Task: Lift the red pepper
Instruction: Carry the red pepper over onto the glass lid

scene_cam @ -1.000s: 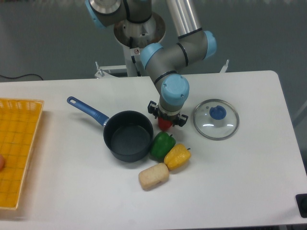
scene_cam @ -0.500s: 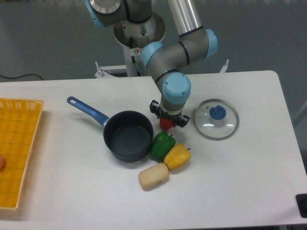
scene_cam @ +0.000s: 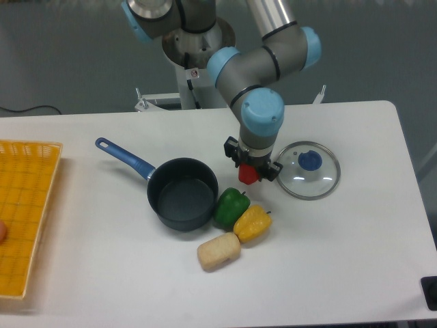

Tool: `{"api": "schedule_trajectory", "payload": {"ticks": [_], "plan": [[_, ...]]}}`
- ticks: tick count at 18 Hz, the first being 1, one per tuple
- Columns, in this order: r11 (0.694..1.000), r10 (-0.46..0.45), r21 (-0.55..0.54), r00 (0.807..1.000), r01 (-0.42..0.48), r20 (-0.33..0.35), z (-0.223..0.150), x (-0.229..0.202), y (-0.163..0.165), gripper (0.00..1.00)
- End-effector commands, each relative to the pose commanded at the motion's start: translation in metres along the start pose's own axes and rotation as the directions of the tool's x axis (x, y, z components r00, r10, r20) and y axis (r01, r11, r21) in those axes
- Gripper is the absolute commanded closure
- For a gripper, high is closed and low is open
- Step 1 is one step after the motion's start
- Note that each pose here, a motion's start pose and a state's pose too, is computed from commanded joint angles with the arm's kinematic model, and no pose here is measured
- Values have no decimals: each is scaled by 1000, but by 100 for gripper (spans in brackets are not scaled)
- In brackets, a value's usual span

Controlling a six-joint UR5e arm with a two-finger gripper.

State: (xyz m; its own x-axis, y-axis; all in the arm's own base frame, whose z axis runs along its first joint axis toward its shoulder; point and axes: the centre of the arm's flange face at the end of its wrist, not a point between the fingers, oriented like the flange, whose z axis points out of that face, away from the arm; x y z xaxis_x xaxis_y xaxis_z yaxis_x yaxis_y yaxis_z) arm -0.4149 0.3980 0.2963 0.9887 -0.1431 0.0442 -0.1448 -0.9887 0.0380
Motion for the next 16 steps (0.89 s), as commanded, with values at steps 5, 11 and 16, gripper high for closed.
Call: {"api": "schedule_trajectory", "payload": {"ticks": [5, 11, 16], "plan": [[995, 100, 17, 994, -101, 47, -24, -24, 17, 67], [975, 219, 3, 968, -221, 123, -53, -54, 31, 68], [959, 282, -71, 950, -274, 137, -53, -70, 39, 68]]}}
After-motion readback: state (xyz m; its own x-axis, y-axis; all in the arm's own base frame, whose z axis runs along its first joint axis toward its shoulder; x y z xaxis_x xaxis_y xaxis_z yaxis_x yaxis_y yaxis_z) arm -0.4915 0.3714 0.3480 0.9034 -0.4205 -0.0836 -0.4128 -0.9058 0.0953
